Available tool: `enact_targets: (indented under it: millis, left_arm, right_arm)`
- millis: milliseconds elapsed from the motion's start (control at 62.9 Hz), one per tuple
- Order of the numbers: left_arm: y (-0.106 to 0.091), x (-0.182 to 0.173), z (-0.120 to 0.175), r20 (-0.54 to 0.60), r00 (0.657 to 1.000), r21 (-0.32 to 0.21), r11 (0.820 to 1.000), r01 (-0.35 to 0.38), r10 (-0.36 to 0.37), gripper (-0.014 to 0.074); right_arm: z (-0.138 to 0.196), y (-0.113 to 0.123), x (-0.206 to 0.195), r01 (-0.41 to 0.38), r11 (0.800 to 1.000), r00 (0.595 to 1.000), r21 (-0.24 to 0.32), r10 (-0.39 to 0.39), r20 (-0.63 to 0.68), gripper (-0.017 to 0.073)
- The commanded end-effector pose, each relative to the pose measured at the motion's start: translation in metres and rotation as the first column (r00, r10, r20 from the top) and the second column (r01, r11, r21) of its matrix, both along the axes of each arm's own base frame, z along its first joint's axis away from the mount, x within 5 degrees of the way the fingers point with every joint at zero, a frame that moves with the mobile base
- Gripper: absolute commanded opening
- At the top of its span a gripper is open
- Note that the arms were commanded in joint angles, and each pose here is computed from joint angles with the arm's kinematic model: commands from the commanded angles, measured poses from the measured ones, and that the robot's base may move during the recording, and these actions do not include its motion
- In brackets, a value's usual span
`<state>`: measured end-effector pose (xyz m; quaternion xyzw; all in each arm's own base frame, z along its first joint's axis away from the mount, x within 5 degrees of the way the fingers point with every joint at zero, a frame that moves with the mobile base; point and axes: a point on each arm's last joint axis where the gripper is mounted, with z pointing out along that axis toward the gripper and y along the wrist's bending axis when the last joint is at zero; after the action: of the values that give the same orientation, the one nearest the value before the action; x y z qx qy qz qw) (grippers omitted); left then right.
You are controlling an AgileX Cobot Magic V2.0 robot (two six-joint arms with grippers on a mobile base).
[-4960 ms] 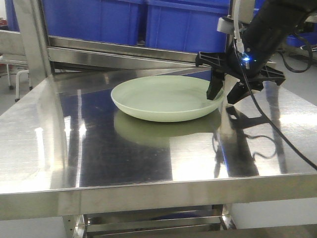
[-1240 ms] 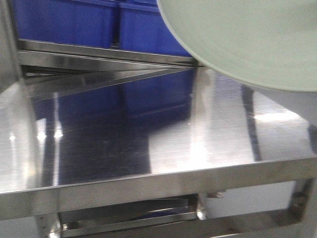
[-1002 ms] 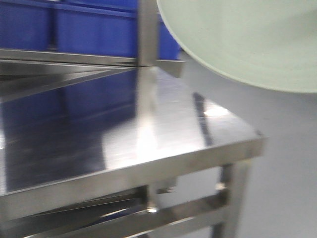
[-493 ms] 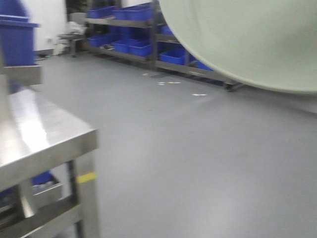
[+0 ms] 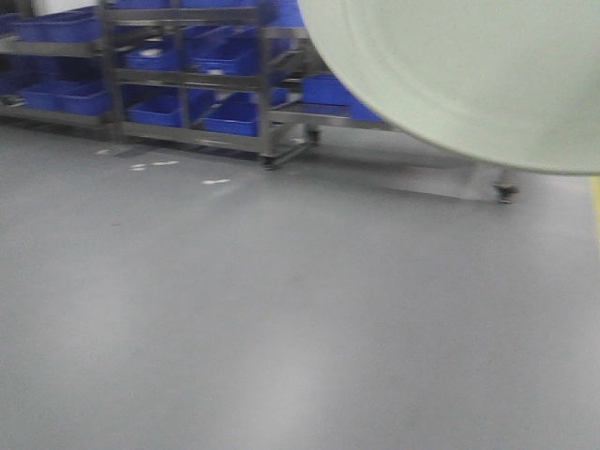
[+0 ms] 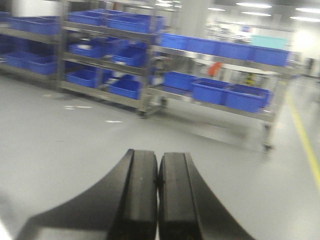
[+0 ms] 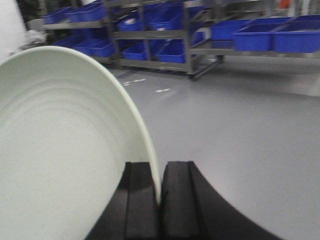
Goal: Place green plate on second shelf with right arm
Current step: 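Hold the plate raised in the right gripper while driving away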
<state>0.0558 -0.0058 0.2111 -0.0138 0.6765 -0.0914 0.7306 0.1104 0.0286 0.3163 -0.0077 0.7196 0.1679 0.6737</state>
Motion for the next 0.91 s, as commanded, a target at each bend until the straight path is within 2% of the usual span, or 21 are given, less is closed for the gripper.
enact_targets:
  millis: [0, 890]
  left_arm:
    - [-0.0001, -0.0001, -0.0058, 0.053, 0.999, -0.015, 1.0, 0.005, -0.004, 0.013]
    - [-0.0002, -0.0001, -0.0058, 0.053, 0.999, -0.015, 1.0, 0.007, -0.006, 0.013]
  right_arm:
    - [0.0216, -0.0025, -0.0017, 0.019, 0.999, 0.99, 0.032, -0.024, 0.139, 0.0055]
    - [0.0216, -0.0026, -0.0016, 0.02, 0.999, 0.99, 0.032, -0.025, 0.139, 0.0055]
